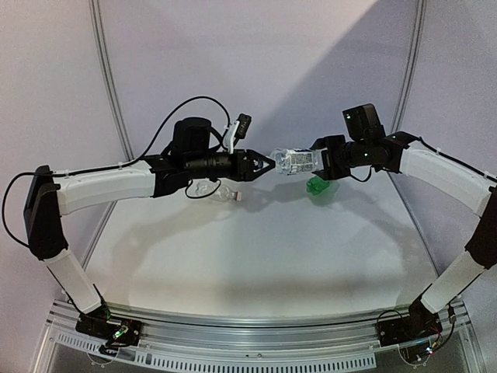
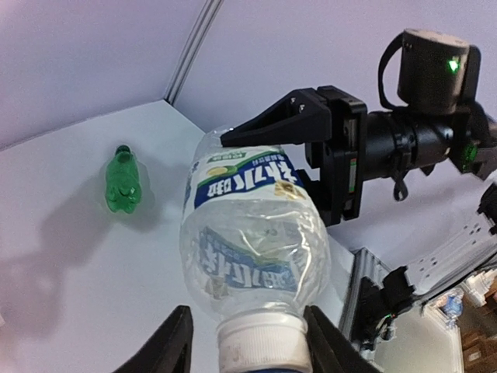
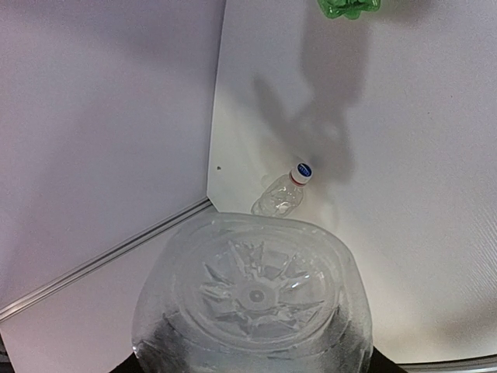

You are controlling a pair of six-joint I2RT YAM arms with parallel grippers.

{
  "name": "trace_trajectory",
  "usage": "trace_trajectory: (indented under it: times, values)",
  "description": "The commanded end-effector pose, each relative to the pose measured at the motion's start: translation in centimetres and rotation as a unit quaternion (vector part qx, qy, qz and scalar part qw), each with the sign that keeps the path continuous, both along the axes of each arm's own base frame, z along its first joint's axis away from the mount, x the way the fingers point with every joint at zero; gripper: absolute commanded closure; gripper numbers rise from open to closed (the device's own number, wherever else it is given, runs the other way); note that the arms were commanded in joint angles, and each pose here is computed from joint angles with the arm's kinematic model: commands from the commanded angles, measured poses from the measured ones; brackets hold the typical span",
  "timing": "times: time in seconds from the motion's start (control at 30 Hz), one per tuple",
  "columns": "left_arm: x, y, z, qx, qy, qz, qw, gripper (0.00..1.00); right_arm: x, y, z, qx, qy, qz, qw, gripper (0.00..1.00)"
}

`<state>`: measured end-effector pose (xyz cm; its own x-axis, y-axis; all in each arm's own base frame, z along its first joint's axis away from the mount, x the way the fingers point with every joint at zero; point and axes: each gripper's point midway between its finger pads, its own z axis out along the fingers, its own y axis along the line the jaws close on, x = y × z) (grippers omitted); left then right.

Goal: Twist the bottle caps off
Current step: Pass from the right arm to the left, then pass from the left arm to the right

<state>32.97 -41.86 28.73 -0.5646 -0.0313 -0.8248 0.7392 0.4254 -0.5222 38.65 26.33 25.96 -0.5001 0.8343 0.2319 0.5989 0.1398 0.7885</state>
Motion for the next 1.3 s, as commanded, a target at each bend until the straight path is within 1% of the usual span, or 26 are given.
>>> trace_trajectory:
  times: [0.0, 0.1, 0.13, 0.2, 0.23, 0.27, 0.33, 0.37, 0.43, 0.57, 0.6, 0.67, 0.7, 0.73, 0.8, 0.83, 0.9, 0.93, 0.97, 1.0, 1.03, 1.07, 1.1, 1.13, 1.17, 1.27]
  values:
    - [-0.2, -0.7, -0.1, 0.004, 0.001, -0.010, 1.000, 0.64, -0.5, 0.1, 1.3, 0.015, -0.017, 0.008, 1.000, 0.48]
    - [-0.2, -0.9, 0.2, 0.006, -0.003, -0.014, 1.000, 0.96, -0.5, 0.1, 1.2, 0.014, -0.018, 0.009, 1.000, 0.48]
    - [-0.1, -0.9, 0.0, 0.011, 0.001, -0.012, 1.000, 1.00, -0.5, 0.1, 1.2, 0.014, -0.020, 0.010, 1.000, 0.48]
    - [0.0, -0.8, 0.0, 0.016, 0.003, -0.010, 1.000, 1.00, -0.4, 0.2, 1.2, 0.015, -0.026, 0.012, 0.999, 0.46]
    - [0.0, -0.8, 0.0, 0.017, 0.005, -0.009, 1.000, 1.00, -0.2, 0.3, 1.3, 0.017, -0.034, 0.014, 0.999, 0.43]
    - [0.0, -0.8, 0.1, 0.018, 0.005, -0.009, 1.000, 1.00, 0.0, 0.4, 1.6, 0.020, -0.045, 0.015, 0.999, 0.38]
    - [-0.2, -0.6, 0.4, 0.019, 0.006, -0.008, 1.000, 1.00, 0.4, 0.6, 2.2, 0.021, -0.069, 0.026, 0.997, 0.18]
    - [-0.2, -0.5, 0.7, 0.020, 0.005, -0.006, 1.000, 1.00, 0.7, 0.7, 2.5, 0.013, -0.083, 0.039, 0.996, 0.03]
    - [-0.2, 0.0, 0.3, 0.042, 0.020, 0.000, 0.999, 1.00, 1.2, 0.8, 2.7, -0.011, -0.096, 0.061, 0.993, 0.01]
    - [0.6, 1.4, 0.1, 0.072, 0.051, 0.019, 0.996, 1.00, 2.1, 0.2, 3.9, -0.102, -0.156, 0.101, 0.977, 0.01]
    - [0.8, 1.9, 0.1, 0.076, 0.062, 0.023, 0.995, 1.00, 2.2, 0.0, 4.4, -0.133, -0.186, 0.119, 0.966, 0.01]
    - [1.1, 2.7, 0.2, 0.085, 0.082, 0.028, 0.993, 1.00, 2.1, -0.7, 4.8, -0.190, -0.222, 0.141, 0.946, 0.01]
    - [1.2, 3.2, 0.5, 0.088, 0.091, 0.029, 0.992, 1.00, 2.0, -0.9, 4.9, -0.227, -0.250, 0.166, 0.926, 0.01]
    - [1.3, 3.5, 0.8, 0.091, 0.098, 0.029, 0.991, 1.00, 1.7, -1.2, 5.0, -0.250, -0.265, 0.181, 0.914, 0.01]
    - [1.6, 4.5, 0.8, 0.104, 0.119, 0.031, 0.987, 1.00, 0.8, -1.4, 5.3, -0.293, -0.306, 0.225, 0.878, 0.01]
    - [1.7, 5.0, 0.6, 0.110, 0.131, 0.033, 0.985, 1.00, 0.3, -1.5, 5.2, -0.325, -0.329, 0.255, 0.849, 0.01]
    - [2.0, 6.0, 0.6, 0.114, 0.153, 0.036, 0.981, 1.00, -0.9, -1.5, 5.1, -0.352, -0.358, 0.297, 0.812, 0.01]
    - [2.0, 6.4, 0.7, 0.114, 0.164, 0.036, 0.979, 1.00, -1.5, -1.3, 4.8, -0.369, -0.378, 0.325, 0.785, 0.01]
    - [1.9, 6.6, 0.7, 0.114, 0.176, 0.031, 0.977, 1.00, -2.4, -0.8, 4.7, -0.374, -0.392, 0.346, 0.766, 0.01]
    - [1.9, 6.9, 0.7, 0.116, 0.188, 0.031, 0.975, 1.00, -3.5, -0.3, 4.7, -0.387, -0.413, 0.367, 0.738, 0.01]
    - [1.8, 7.2, 0.5, 0.123, 0.205, 0.031, 0.971, 1.00, -4.4, 0.4, 4.4, -0.406, -0.438, 0.395, 0.699, 0.01]
    - [2.0, 7.4, 0.6, 0.124, 0.215, 0.031, 0.968, 1.00, -5.5, 1.1, 4.2, -0.414, -0.456, 0.413, 0.671, 0.01]
    - [1.7, 7.7, 0.2, 0.136, 0.238, 0.031, 0.961, 1.00, -6.4, 1.7, 3.9, -0.425, -0.476, 0.432, 0.638, 0.01]
    - [1.8, 7.7, -0.4, 0.145, 0.256, 0.029, 0.955, 1.00, -7.3, 2.2, 3.9, -0.428, -0.494, 0.443, 0.614, 0.01]
    - [1.6, 7.7, -0.7, 0.153, 0.272, 0.021, 0.950, 1.00, -7.9, 2.6, 3.5, -0.435, -0.513, 0.458, 0.581, 0.01]
    - [0.8, 7.3, -0.6, 0.161, 0.297, -0.008, 0.941, 1.00, -8.9, 3.7, 3.9, -0.432, -0.553, 0.469, 0.537, 0.01]
